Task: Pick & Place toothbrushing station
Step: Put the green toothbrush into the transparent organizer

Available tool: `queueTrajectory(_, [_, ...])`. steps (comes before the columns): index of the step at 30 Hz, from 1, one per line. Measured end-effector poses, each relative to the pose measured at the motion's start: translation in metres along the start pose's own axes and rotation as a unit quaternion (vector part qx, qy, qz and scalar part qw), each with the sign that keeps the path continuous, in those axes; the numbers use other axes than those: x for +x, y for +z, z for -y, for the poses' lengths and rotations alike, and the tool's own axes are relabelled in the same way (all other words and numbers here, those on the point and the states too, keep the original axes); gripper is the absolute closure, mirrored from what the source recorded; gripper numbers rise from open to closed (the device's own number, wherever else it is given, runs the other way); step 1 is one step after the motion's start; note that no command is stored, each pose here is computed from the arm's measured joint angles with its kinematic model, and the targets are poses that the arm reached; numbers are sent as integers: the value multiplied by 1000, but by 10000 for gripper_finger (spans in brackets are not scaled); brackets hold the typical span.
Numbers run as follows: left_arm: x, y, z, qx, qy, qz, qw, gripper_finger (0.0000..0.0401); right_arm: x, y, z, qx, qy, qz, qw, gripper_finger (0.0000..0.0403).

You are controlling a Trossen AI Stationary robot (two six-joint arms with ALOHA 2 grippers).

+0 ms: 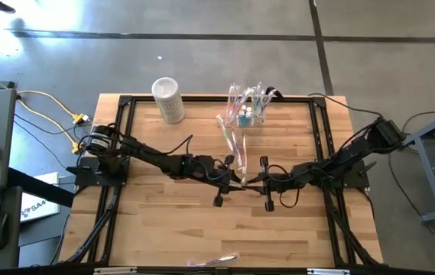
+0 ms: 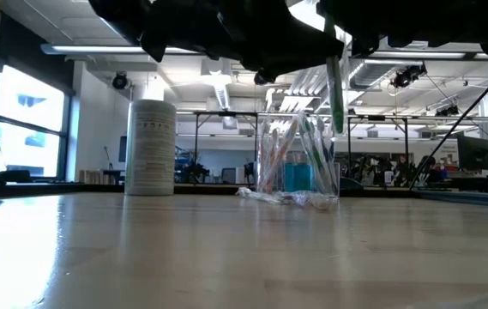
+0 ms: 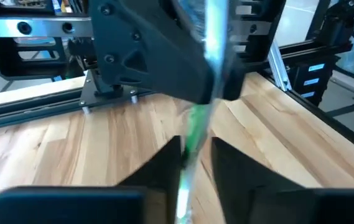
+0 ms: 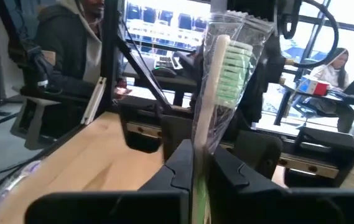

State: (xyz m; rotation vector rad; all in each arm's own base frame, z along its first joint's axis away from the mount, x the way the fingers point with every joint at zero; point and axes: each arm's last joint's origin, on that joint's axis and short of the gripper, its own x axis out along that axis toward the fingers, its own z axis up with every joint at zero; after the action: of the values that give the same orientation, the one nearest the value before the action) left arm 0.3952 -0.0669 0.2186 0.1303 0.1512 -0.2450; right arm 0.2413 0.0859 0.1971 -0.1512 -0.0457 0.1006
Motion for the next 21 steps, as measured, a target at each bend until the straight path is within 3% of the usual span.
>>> queueTrajectory(6, [0, -1, 1, -23, -11, -3, 1000, 218, -5, 4, 4, -17, -34, -22, 999, 393])
queueTrajectory(9, [0, -1, -1, -46, 10, -8, 999, 183, -11, 9, 8, -21, -65, -42, 997, 393])
queueTrajectory(16, [-1, -2, -6, -74, 99, -11, 992, 158, -29, 19, 20, -11, -149, -87, 985, 393])
queueTrajectory(21, [-1, -3, -8, -100, 119, -12, 988, 158, -39, 26, 24, 6, -156, -93, 983, 393])
